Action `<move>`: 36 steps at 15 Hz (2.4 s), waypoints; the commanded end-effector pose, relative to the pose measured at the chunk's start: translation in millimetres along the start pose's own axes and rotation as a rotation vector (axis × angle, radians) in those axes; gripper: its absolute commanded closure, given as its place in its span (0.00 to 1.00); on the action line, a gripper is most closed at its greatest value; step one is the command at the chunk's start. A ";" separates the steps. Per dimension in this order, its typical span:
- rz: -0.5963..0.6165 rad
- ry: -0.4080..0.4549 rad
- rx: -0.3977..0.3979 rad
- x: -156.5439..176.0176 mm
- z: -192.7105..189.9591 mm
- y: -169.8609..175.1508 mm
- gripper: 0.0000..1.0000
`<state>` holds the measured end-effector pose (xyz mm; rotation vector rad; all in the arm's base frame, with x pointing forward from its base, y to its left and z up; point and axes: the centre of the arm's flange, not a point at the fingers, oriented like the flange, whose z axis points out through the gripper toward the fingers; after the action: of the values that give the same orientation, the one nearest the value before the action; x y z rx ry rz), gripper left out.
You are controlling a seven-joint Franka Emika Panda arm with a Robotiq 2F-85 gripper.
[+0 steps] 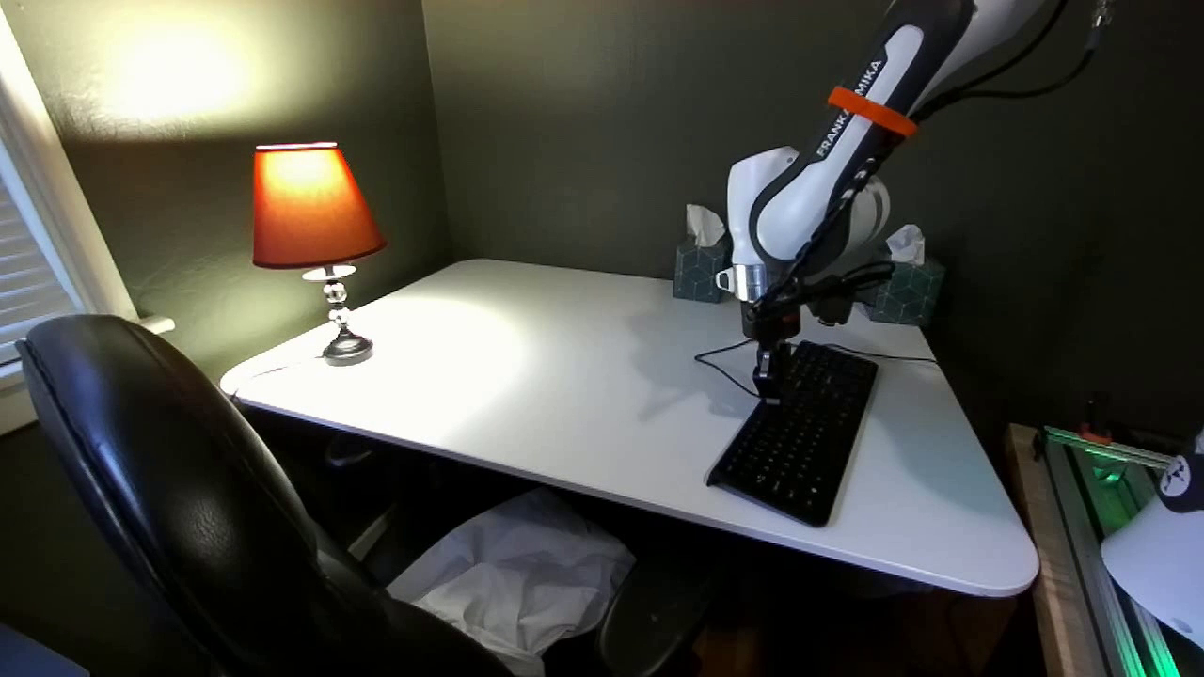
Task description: Press the keyboard
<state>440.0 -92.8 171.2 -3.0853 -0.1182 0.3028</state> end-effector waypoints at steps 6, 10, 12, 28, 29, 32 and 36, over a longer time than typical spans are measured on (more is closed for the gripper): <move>0.007 -0.011 0.005 -4.9 0.3 -1.8 1.00; 0.002 -0.015 0.007 -2.6 1.7 -2.6 1.00; 0.004 -0.017 0.007 -1.1 2.6 -2.4 1.00; 0.019 -0.037 0.018 10.0 13.2 2.4 1.00; 0.018 -0.039 0.019 10.5 13.5 2.5 1.00; 0.017 -0.043 0.020 11.2 13.4 2.6 1.00; 0.017 -0.044 0.020 10.8 12.9 2.4 1.00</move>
<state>443.9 -93.1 163.4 -3.0735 -0.1135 0.3482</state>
